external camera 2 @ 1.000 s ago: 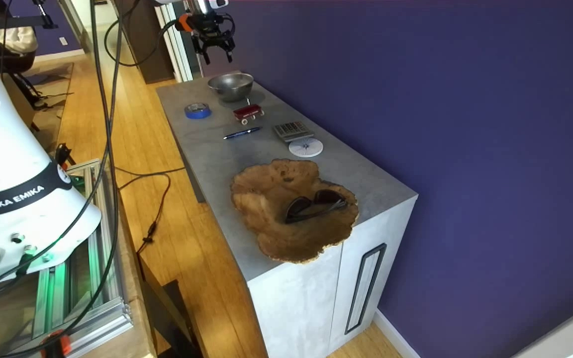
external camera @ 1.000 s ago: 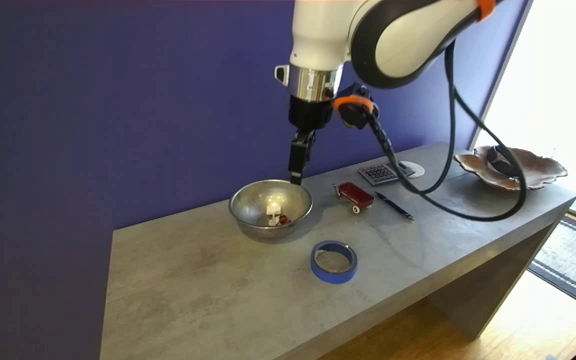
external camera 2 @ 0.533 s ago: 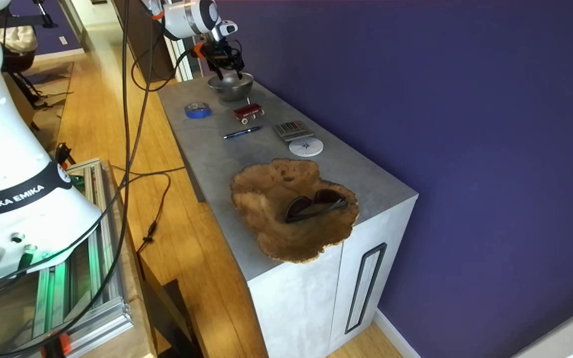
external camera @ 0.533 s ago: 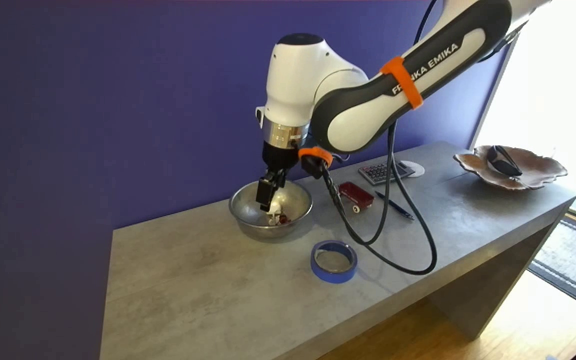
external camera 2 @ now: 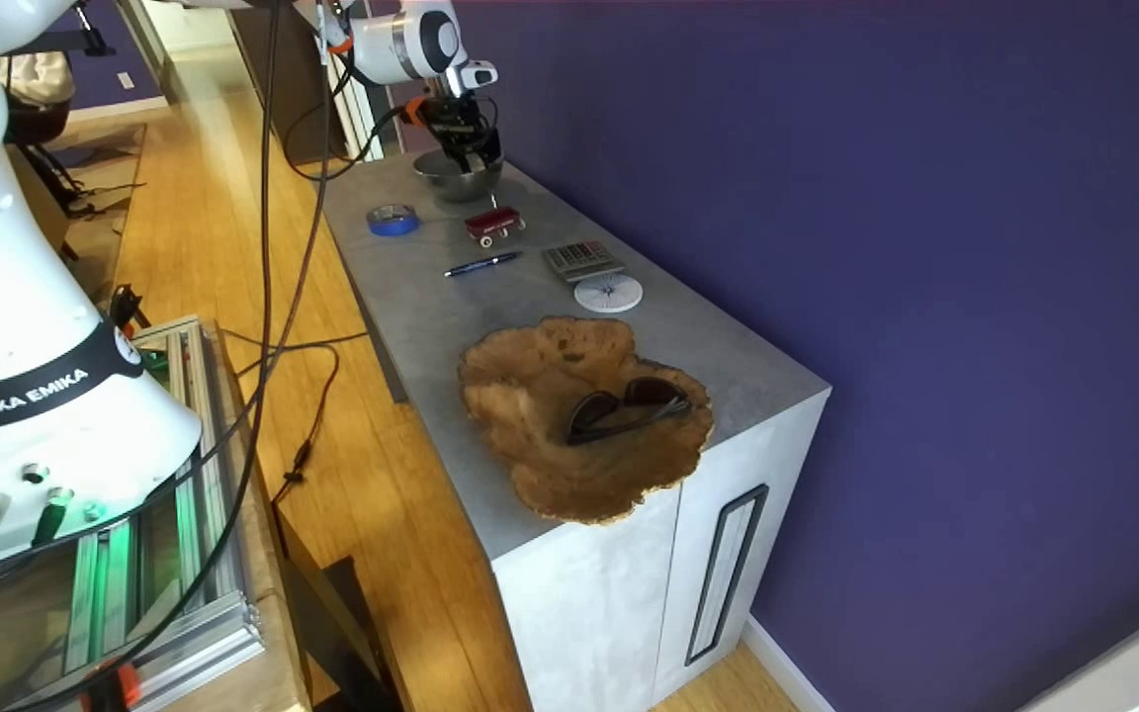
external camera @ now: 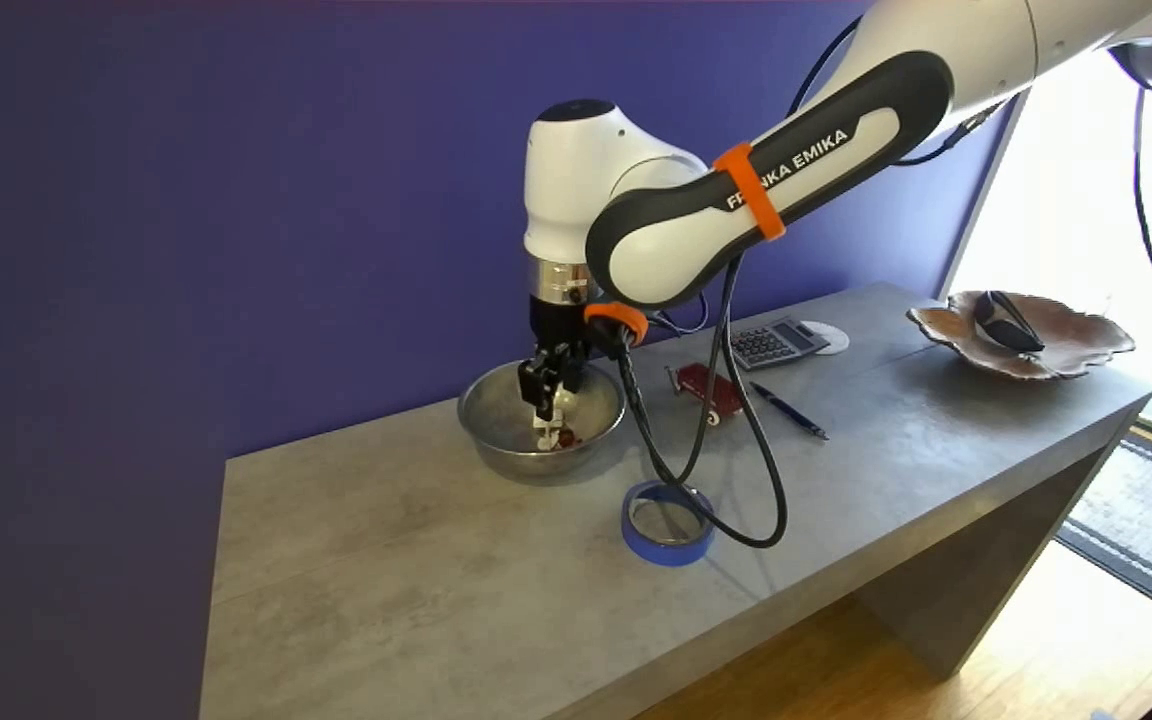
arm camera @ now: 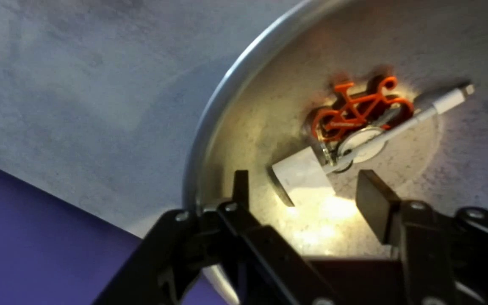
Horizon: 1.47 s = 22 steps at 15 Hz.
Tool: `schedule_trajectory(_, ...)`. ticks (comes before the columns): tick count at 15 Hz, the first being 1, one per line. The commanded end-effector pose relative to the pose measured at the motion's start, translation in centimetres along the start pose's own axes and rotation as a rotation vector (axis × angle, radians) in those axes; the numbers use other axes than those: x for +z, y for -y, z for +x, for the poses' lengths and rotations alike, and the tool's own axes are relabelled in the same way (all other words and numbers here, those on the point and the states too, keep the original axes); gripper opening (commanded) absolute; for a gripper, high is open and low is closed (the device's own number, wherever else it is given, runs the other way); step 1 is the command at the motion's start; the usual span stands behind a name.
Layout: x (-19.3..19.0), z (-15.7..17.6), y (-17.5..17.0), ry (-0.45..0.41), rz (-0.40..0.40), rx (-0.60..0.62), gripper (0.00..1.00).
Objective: Take the red thing out of the bowl then place it into the wooden plate
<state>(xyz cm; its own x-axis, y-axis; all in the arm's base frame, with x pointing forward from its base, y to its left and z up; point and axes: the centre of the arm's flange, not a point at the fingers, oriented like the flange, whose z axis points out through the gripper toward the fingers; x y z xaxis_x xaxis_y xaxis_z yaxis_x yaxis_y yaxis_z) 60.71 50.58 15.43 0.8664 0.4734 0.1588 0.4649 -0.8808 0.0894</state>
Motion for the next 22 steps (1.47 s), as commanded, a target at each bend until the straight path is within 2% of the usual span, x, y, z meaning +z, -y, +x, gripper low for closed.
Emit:
schedule_trajectory(1,0.0,1.9,1.3,0.068,0.035,0.047,0.59)
schedule_trajectory(5,0.4,1.7,2.2,0.134,0.053,0.045,0.57)
schedule_trajectory(8,1.2,1.6,2.5,0.154,0.046,0.042,0.51)
schedule_trajectory(12,2.0,1.8,2.5,0.122,0.043,0.027,0.61)
schedule_trajectory(14,2.4,1.9,2.5,0.123,0.045,0.027,0.60)
schedule_trajectory(16,2.6,2.0,2.5,0.120,0.044,0.026,0.35)
schedule_trajectory(20,2.4,2.3,2.5,0.110,0.042,0.028,0.07)
schedule_trajectory(22,2.1,2.5,2.4,0.105,0.041,0.032,0.00)
